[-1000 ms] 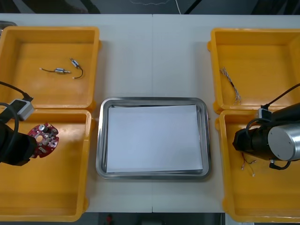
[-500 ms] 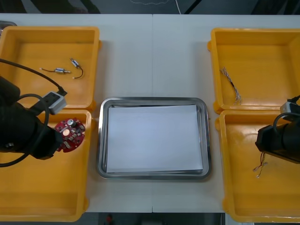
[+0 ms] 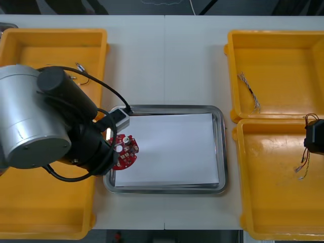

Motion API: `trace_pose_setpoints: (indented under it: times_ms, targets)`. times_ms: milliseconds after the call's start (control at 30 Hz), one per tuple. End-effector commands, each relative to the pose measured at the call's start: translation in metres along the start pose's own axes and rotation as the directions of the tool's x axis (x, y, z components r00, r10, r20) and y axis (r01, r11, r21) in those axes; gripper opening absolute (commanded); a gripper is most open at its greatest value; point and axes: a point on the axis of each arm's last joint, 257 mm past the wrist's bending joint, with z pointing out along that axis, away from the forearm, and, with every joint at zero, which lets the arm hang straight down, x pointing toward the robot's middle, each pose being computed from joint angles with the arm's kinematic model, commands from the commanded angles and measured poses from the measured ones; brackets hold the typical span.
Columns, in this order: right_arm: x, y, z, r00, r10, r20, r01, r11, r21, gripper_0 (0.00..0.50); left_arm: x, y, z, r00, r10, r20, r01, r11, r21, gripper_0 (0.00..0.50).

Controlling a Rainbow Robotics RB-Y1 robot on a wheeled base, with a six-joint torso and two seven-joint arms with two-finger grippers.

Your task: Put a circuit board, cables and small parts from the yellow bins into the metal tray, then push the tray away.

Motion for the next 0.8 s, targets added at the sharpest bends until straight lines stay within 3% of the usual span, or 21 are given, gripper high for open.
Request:
trace_pose_setpoints:
  times_ms: [33, 267, 467, 600, 733, 800]
  targets:
    - [-0.021, -0.006, -0.03, 0.99, -0.135, 0.046, 0.133, 0.99, 0.038, 0.0, -0.027, -0.018, 0.017, 0.999, 0.031, 0.034, -0.031, 1.0, 0.005, 0.001]
    - [-0.025, 0.002, -0.046, 0.969, -0.245, 0.028, 0.245, 0.969, 0.026, 0.0, -0.04, -0.034, 0.05, 0.999, 0.036, 0.03, -0.037, 0.999, 0.021, 0.0]
    - [-0.023, 0.01, -0.053, 0.949, -0.314, 0.019, 0.314, 0.949, 0.011, 0.0, -0.041, -0.034, 0.073, 0.999, 0.037, 0.029, -0.038, 0.999, 0.014, 0.002]
    - [-0.023, 0.014, -0.055, 0.935, -0.354, 0.037, 0.353, 0.935, 0.034, 0.0, -0.041, -0.029, 0.076, 0.999, 0.043, 0.03, -0.043, 0.999, -0.001, 0.001]
    - [-0.016, 0.019, -0.048, 0.917, -0.397, 0.025, 0.395, 0.917, 0.057, 0.0, -0.038, -0.03, 0.077, 0.999, 0.043, 0.022, -0.043, 0.999, 0.003, 0.007]
    - [-0.016, 0.02, -0.048, 0.913, -0.406, 0.028, 0.404, 0.913, 0.065, 0.0, -0.038, -0.029, 0.076, 0.999, 0.039, 0.022, -0.04, 0.999, 0.001, 0.169]
